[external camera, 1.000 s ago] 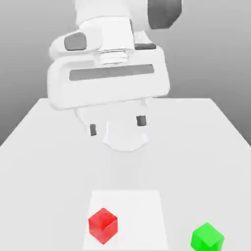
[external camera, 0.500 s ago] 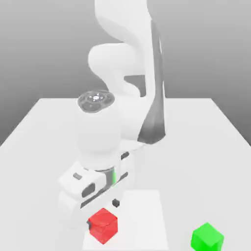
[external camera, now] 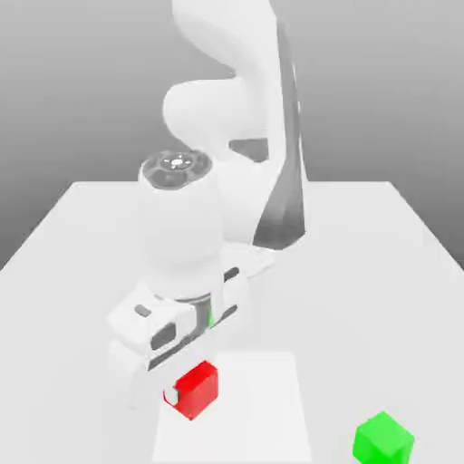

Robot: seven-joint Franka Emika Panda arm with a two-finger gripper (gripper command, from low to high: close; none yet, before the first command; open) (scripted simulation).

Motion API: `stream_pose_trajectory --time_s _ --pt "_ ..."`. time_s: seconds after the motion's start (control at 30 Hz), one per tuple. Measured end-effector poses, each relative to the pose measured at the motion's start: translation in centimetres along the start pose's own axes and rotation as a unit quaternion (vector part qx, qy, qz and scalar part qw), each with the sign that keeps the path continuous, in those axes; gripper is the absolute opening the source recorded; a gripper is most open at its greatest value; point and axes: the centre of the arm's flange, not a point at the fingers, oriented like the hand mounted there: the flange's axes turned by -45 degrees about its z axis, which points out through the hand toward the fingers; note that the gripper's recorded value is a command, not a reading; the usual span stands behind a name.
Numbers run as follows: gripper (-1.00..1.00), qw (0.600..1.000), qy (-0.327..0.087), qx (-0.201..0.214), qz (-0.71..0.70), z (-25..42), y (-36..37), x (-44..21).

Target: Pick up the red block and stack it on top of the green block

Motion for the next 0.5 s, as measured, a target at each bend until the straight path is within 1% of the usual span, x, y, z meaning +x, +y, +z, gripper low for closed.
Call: stream_pose_trajectory --time_s 0.23,0.37,0.4,0.5 --pt "-1.00 0.999 0.000 -0.001 -0.054 -2.3 -9.6 13.9" --pt "-1.00 0.998 0.000 -0.001 -0.060 2.2 -11.1 15.4" --pt "1.00 0.998 0.000 -0.001 -0.060 3.1 -11.1 15.4" --pt "1.00 0.998 0.000 -0.001 -0.060 3.1 -11.1 15.4"
